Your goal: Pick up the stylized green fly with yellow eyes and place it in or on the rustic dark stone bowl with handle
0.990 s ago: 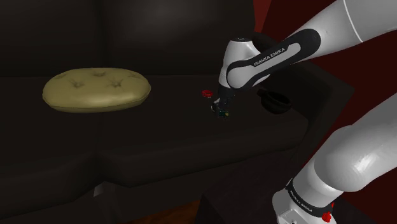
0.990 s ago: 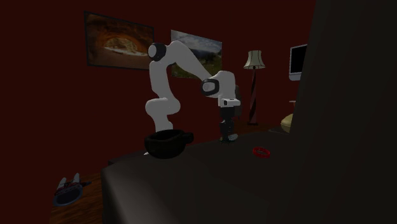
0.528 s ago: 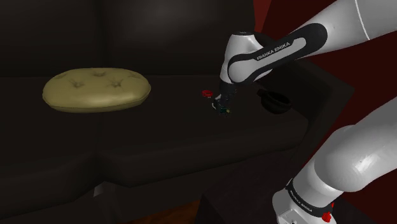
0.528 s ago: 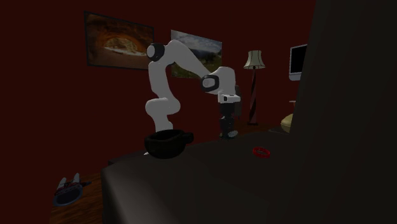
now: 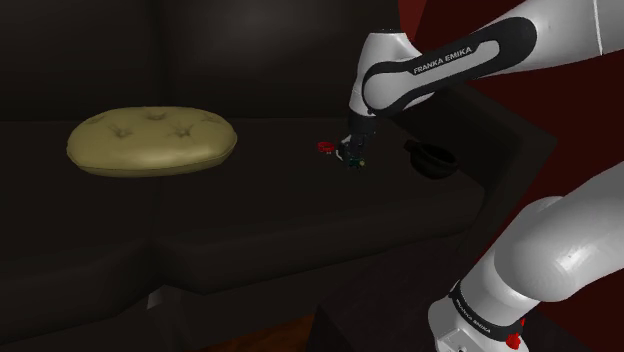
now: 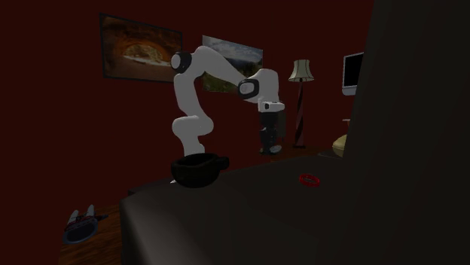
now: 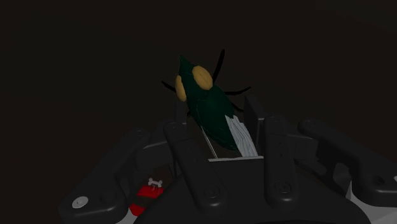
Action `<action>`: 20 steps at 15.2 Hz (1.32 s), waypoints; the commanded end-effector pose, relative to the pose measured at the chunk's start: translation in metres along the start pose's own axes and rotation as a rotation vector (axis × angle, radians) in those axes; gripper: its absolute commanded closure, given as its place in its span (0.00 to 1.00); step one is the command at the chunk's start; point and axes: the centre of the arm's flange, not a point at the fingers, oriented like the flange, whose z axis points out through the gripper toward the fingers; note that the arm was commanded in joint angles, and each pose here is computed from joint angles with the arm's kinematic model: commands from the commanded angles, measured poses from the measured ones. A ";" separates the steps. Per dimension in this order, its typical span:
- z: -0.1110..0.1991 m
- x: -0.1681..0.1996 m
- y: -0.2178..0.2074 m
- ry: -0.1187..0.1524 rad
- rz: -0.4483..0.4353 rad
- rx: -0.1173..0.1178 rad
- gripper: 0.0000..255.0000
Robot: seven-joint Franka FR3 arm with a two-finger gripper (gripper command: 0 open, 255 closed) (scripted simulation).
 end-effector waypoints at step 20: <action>-0.107 0.007 0.008 0.000 0.000 0.000 1.00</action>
